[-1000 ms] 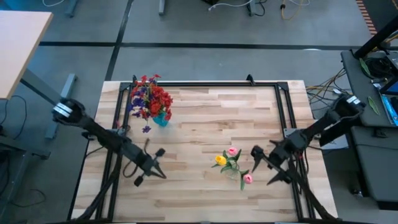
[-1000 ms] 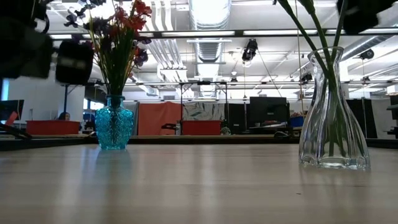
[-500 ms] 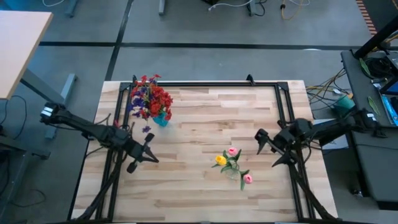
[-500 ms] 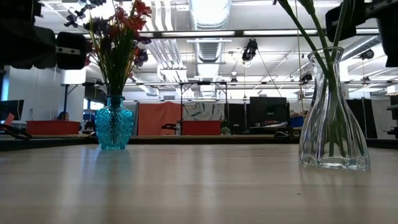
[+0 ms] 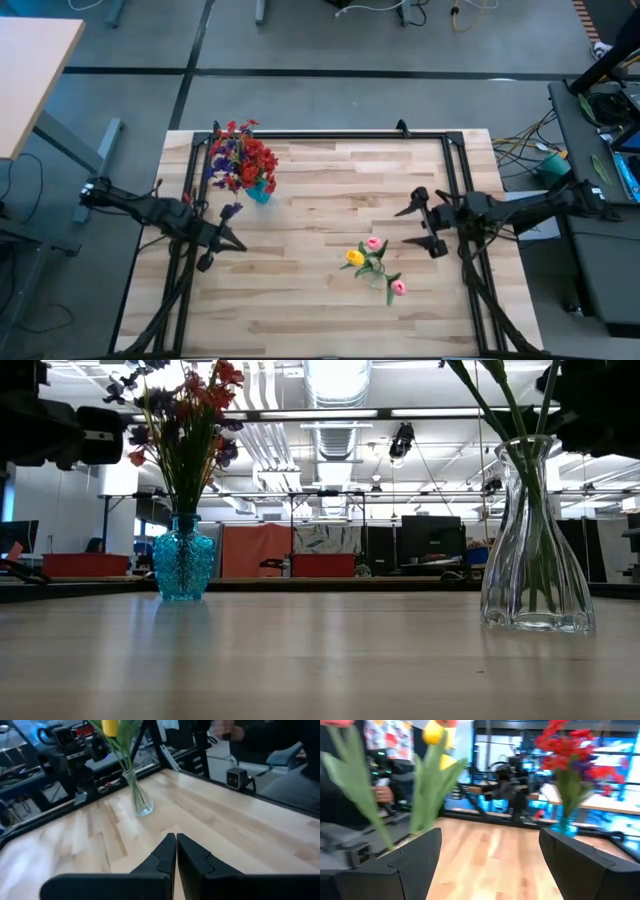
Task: Sort flowers into vase by color
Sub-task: Return to Home Position
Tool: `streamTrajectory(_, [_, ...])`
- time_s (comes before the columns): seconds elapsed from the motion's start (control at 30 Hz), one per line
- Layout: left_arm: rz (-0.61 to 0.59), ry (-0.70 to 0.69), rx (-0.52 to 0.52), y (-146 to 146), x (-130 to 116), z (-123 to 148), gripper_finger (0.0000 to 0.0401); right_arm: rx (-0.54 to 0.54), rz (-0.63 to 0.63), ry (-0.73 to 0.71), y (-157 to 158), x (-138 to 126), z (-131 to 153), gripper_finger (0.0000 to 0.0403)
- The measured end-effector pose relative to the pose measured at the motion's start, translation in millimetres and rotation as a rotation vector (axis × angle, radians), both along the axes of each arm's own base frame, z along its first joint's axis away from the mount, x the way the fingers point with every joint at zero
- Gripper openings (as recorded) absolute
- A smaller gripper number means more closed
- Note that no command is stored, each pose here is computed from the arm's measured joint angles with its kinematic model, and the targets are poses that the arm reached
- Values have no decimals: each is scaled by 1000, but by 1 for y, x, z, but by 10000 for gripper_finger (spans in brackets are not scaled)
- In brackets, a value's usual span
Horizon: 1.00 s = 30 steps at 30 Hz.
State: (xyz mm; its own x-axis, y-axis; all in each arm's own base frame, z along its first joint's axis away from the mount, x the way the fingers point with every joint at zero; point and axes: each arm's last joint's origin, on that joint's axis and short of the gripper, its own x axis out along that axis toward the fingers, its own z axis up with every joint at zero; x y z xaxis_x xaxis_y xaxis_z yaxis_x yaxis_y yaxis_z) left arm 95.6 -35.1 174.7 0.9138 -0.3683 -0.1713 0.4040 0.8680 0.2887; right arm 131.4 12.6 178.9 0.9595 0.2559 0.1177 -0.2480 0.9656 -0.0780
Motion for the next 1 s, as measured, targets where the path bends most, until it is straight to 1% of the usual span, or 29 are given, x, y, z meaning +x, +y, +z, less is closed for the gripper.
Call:
streamTrajectory(0.07, [26, -4, 9, 2, -4, -1, 0, -9, -48, -10, -3, -3, 1, 327])
streamTrajectory(0.13, [42, -40, -1, 4, -8, 1, 0, -11, -86, -9, -6, -7, 2, 327])
streamTrajectory(0.23, [53, -77, -10, 6, -11, 5, 0, -16, -95, -20, -7, -15, 4, 327])
streamTrajectory(0.3, [74, -58, 7, 6, -10, 2, 0, -18, -93, -41, -7, -21, 5, 327])
streamTrajectory(0.47, [213, -57, 3, 10, -9, 2, 0, -81, -100, -2, -7, -35, -2, 327])
streamTrajectory(0.5, [248, -53, -11, 11, -9, 2, 0, -105, -103, 9, -7, -35, -4, 327])
streamTrajectory(0.6, [382, -51, -69, 15, -9, 2, 0, -178, -105, -8, -7, -36, 3, 327])
streamTrajectory(0.67, [468, -39, -146, 17, -8, 2, 0, -217, -100, -25, -6, -37, 5, 327])
streamTrajectory(0.73, [520, -30, -212, 18, -8, 1, 0, -270, -90, -34, -6, -35, 0, 327])
streamTrajectory(0.8, [543, -24, -247, 18, -8, 1, 0, -328, -88, -5, -6, -34, -8, 327])
streamTrajectory(0.9, [546, -20, -253, 18, -7, 1, 0, -402, -105, -46, -6, -35, -5, 327])
streamTrajectory(1.0, [546, -20, -255, 18, -7, 1, 0, -383, -140, -113, -7, -36, 3, 327])
